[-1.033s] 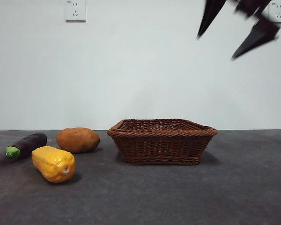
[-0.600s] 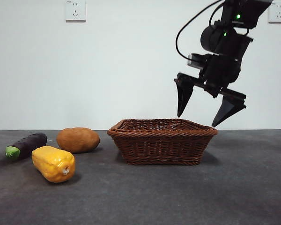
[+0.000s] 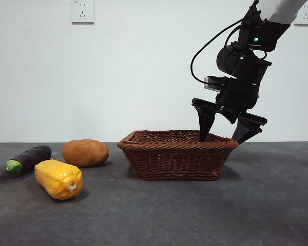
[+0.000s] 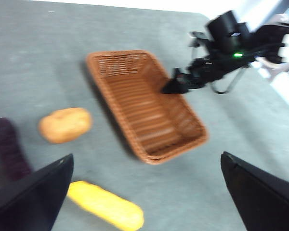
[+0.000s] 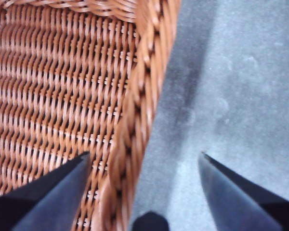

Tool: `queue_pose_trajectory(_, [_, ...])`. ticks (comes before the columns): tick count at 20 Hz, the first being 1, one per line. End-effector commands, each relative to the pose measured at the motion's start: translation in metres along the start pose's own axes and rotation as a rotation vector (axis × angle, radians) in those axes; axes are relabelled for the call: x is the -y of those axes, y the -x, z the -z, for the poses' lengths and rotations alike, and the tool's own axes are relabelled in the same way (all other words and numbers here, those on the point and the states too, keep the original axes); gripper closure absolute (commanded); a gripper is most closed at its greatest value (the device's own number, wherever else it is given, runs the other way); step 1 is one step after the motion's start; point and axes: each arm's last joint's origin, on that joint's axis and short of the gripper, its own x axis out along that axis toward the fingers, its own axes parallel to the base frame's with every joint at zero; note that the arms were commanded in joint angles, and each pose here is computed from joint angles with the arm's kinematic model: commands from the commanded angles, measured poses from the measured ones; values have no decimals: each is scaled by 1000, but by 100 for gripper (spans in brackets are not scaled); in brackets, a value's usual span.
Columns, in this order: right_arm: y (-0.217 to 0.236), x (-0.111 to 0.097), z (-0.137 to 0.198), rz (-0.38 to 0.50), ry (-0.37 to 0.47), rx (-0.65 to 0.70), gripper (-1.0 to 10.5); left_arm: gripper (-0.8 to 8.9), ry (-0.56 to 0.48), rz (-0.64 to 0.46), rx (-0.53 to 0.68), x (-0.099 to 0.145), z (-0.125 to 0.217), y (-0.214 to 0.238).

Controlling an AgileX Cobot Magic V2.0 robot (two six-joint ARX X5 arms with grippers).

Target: Help me put the vegetables on the table into the basket

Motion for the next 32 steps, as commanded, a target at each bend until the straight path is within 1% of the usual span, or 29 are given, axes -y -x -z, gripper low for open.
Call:
queue_pose_trajectory(1, [-11,-2,3,-14,-10,-27,717,198,12,-33,-11,-2,0,-1])
queue_pose_trajectory(4, [-13,-8,3,-26,3,-29,767,198,29,-75,-38,-6,1,-6])
queue_pose_trajectory(5, [-13,-10,3,-18,-3,-26,805,198,32,-75,-43,-7,1,-7])
queue_pose_trajectory(6, [-13,-10,3,-17,-9,-25,886,198,34,-76,-48,-8,1,-9])
queue_pose_trajectory(8, [-13,-10,3,-17,-9,-25,959,198,44,-77,-64,-10,1,-12])
queue_pose_trajectory(10, [-13,-10,3,-21,-21,-25,958,198,63,-79,-96,-13,2,-17])
queue_pose_trajectory(12, [-3,-13,0,-46,-60,-5,958,198,87,-82,-143,-17,4,-24])
queue_pose_trajectory(13, [10,-16,-3,-69,-56,23,958,198,99,-84,-162,-19,5,-27])
queue_pose_trajectory(14, [33,-21,-7,-74,-37,71,958,198,113,-88,-183,-21,6,-30])
queue_pose_trajectory(16, [83,-32,-11,-90,-9,178,958,198,141,-88,-212,-24,7,-36])
queue_pose_trajectory(17, [112,-37,-10,-98,6,233,958,198,140,-79,-225,-23,7,-40])
queue_pose_trajectory(18, [141,-43,-6,-106,33,283,958,198,141,-75,-241,-22,8,-44])
queue_pose_trajectory(21, [222,-57,17,-105,122,414,958,198,171,-134,-308,-19,11,-64])
queue_pose_trajectory(23, [264,-63,36,-103,149,484,958,198,202,-180,-366,-14,15,-83])
queue_pose_trajectory(26, [304,-68,62,-95,200,534,958,198,241,-257,-432,-9,22,-116])
queue_pose_trajectory(29, [324,-71,82,-87,232,543,958,198,294,-360,-502,-11,33,-147])
queue_pose_trajectory(32, [335,-72,96,-79,258,526,958,198,385,-411,-561,-17,44,-171])
